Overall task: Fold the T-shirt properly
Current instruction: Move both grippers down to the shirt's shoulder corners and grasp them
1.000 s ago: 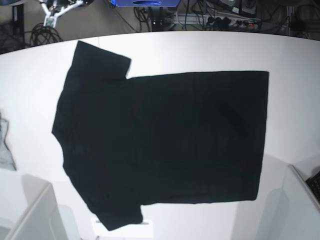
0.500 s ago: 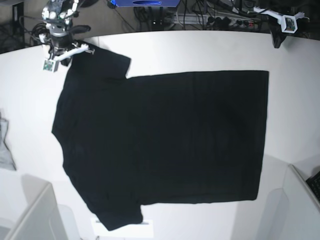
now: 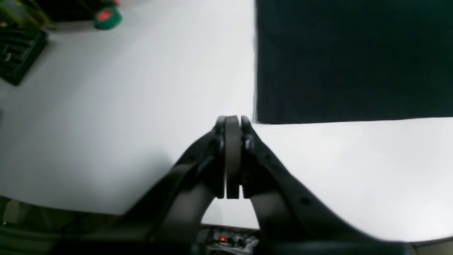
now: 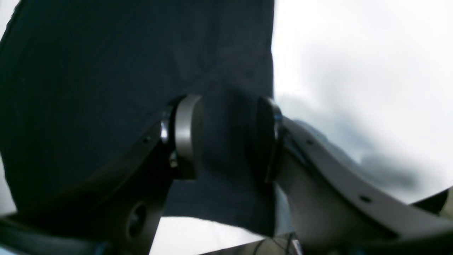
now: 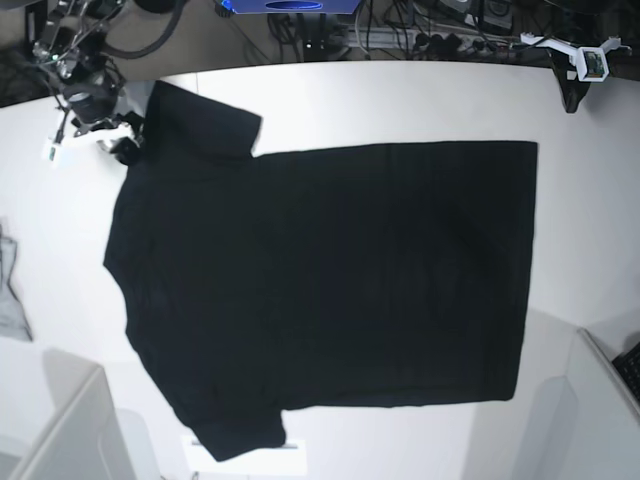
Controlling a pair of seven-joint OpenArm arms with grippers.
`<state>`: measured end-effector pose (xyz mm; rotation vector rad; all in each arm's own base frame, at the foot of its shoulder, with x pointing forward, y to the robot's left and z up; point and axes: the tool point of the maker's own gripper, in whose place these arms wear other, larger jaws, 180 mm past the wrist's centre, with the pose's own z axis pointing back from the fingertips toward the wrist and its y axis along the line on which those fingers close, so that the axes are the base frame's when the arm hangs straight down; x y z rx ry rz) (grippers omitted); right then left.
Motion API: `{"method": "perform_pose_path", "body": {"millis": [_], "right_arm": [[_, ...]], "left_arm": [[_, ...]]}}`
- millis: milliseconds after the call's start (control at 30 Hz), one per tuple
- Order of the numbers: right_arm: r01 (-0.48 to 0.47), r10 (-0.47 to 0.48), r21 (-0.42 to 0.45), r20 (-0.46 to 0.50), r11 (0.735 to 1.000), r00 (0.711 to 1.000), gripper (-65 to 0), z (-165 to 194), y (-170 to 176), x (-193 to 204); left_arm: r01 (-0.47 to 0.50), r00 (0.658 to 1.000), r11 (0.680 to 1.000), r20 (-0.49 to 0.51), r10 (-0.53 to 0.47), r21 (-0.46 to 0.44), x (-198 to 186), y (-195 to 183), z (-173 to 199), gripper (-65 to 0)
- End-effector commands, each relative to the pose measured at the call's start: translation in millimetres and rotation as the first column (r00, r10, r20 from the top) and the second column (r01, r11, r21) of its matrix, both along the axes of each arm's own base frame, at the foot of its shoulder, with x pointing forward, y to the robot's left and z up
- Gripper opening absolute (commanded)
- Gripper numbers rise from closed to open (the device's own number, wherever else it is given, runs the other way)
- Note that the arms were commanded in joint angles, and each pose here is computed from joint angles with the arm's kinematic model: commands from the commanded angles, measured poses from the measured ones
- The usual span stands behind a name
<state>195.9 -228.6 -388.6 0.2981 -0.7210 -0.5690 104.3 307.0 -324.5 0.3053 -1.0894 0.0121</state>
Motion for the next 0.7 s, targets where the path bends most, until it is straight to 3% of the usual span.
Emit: {"method": "perform_pose_path", "body": {"millis": [0,200,267,367,467,567,667], "right_arm": [[-0.018,0.018,-0.003,0.046,1.0,0.999,-40.7,9.0,-3.3,9.2],[-0.021,0.021,0.018,-0.005,1.0,1.0,-40.7,-10.1,-14.5,7.0],[-0.024,0.024,0.025,-0.035,0.999,0.999,-40.7,-18.2,-17.1,3.2],[-0.014,0.017,0.045,-0.064,0.999,0.998,-40.7,-28.7,-15.6,-2.4],[-0.012,0.016,0.056,-0.082,0.998,0.997,-40.7,-34.1,-13.1,-7.7],[-0.025,0.034,0.084,-0.107,0.996,0.994,-40.7,-42.5,2.4,-17.4],[-0.06,0.072,0.103,-0.12,0.993,0.99,-40.8,-46.8,16.3,-18.8]], "left_arm": [[0.006,1.0,1.0,0.03,-0.006,0.024,2.5,3.4,10.8,-65.0],[0.002,1.0,1.0,0.025,-0.002,0.013,2.6,3.1,9.3,-64.8],[-0.045,0.998,0.998,0.048,0.048,-0.046,2.3,8.3,11.1,-55.3],[-0.13,0.987,0.976,0.074,0.144,-0.174,-0.2,14.9,10.6,-35.7],[-0.132,0.985,0.969,0.082,0.152,-0.209,3.8,16.7,12.2,-21.2],[-0.127,0.984,0.968,0.098,0.151,-0.217,9.7,15.4,13.5,-14.6],[-0.135,0.985,0.963,0.078,0.157,-0.232,14.3,14.2,7.6,-14.8]]}}
